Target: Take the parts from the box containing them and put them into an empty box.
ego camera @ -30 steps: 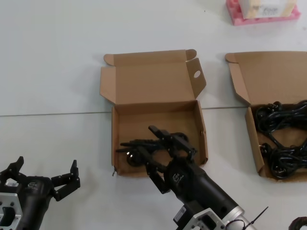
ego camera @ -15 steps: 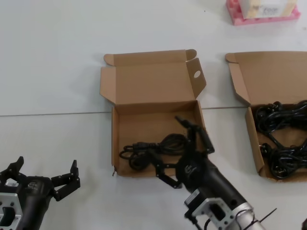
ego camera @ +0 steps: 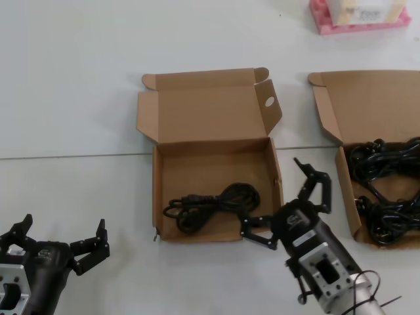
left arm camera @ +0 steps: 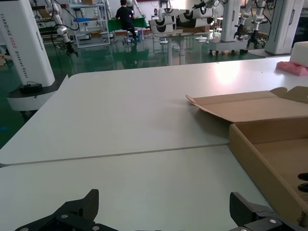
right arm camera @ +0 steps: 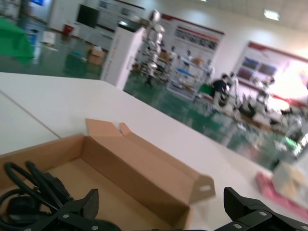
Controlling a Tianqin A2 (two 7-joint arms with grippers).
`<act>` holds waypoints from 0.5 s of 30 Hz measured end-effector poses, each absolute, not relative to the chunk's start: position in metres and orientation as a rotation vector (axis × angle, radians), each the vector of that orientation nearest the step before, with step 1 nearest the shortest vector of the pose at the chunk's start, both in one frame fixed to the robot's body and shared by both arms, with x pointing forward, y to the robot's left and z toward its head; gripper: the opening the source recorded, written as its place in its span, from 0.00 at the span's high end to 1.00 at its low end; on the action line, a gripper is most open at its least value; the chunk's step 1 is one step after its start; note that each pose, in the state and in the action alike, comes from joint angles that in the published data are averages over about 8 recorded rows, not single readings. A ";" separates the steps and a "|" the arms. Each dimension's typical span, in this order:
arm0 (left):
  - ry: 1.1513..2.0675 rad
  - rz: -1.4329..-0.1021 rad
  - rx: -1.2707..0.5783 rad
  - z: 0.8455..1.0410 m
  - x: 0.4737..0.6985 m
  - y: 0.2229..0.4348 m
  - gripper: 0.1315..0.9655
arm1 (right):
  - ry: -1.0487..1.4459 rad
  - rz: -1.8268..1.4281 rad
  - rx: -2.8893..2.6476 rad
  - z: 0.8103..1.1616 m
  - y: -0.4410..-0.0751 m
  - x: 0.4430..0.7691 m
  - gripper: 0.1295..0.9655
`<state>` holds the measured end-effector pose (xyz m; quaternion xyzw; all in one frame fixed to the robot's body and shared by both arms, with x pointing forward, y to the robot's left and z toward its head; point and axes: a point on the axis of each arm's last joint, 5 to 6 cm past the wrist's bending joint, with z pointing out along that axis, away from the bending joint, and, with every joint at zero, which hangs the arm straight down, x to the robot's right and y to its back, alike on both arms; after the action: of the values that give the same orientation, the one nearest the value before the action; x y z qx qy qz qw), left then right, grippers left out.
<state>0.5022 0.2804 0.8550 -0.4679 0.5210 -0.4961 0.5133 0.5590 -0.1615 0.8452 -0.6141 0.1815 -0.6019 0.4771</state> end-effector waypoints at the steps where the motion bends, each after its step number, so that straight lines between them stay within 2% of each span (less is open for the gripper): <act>1: 1.253 -1.193 -1.125 0.855 0.502 0.280 0.00 | 0.469 -1.460 -1.495 0.846 -0.163 0.559 0.13; 10: 1.253 -1.193 -1.125 0.855 0.502 0.280 0.00 | 0.684 -1.363 -1.440 0.848 -0.179 0.556 0.02; 15: 1.253 -1.193 -1.125 0.855 0.502 0.280 0.00 | 0.792 -1.306 -1.400 0.848 -0.189 0.553 0.01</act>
<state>0.5022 0.2804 0.8550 -0.4678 0.5211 -0.4960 0.5134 0.5531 -0.1887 0.8485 -0.5814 0.3290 -0.5424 0.5095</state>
